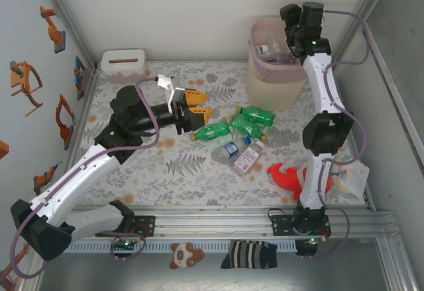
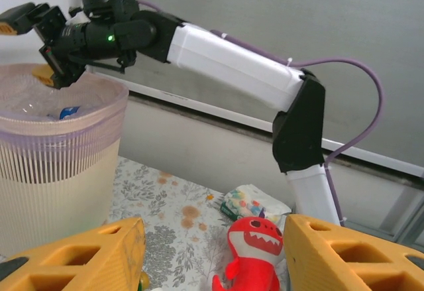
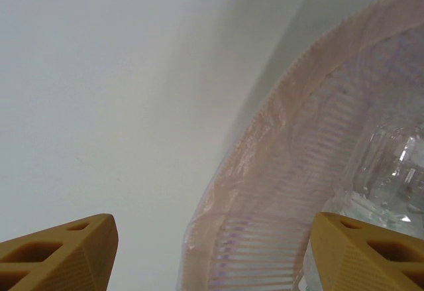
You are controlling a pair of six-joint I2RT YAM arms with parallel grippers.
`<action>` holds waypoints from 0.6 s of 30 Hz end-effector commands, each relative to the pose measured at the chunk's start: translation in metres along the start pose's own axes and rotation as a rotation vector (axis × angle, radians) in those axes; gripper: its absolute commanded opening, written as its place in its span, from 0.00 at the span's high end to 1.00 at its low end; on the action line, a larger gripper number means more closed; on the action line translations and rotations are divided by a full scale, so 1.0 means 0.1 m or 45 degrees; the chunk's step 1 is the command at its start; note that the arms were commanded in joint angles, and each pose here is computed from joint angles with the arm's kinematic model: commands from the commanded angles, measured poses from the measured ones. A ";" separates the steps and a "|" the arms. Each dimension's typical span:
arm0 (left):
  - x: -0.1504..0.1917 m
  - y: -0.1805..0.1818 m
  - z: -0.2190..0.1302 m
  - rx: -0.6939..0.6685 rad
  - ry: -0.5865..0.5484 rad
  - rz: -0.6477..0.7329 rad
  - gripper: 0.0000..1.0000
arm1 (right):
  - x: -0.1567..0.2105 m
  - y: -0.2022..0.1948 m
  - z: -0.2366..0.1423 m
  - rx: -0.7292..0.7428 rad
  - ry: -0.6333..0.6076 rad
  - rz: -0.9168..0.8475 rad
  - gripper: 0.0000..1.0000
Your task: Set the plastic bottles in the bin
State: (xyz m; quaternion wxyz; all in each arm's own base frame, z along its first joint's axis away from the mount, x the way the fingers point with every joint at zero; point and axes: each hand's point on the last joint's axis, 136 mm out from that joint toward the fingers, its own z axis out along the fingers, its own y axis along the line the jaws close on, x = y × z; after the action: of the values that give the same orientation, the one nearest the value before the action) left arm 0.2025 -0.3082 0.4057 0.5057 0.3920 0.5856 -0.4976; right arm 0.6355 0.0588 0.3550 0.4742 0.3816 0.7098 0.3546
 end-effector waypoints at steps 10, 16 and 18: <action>0.04 0.02 -0.03 -0.029 -0.001 0.025 0.44 | 0.18 -0.62 0.40 0.124 0.122 -0.008 0.25; 0.15 0.09 -0.03 -0.071 0.057 0.022 0.44 | 0.07 -0.49 0.20 0.137 0.091 -0.040 0.24; 0.23 0.17 -0.04 -0.124 0.100 0.021 0.44 | 0.00 -0.29 0.09 0.084 0.070 -0.066 0.24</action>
State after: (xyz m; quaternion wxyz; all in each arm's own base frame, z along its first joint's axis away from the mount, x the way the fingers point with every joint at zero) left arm 0.2105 -0.3068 0.3868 0.4999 0.3855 0.6124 -0.4759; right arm 0.6538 0.0574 0.3146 0.4474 0.3689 0.7344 0.3529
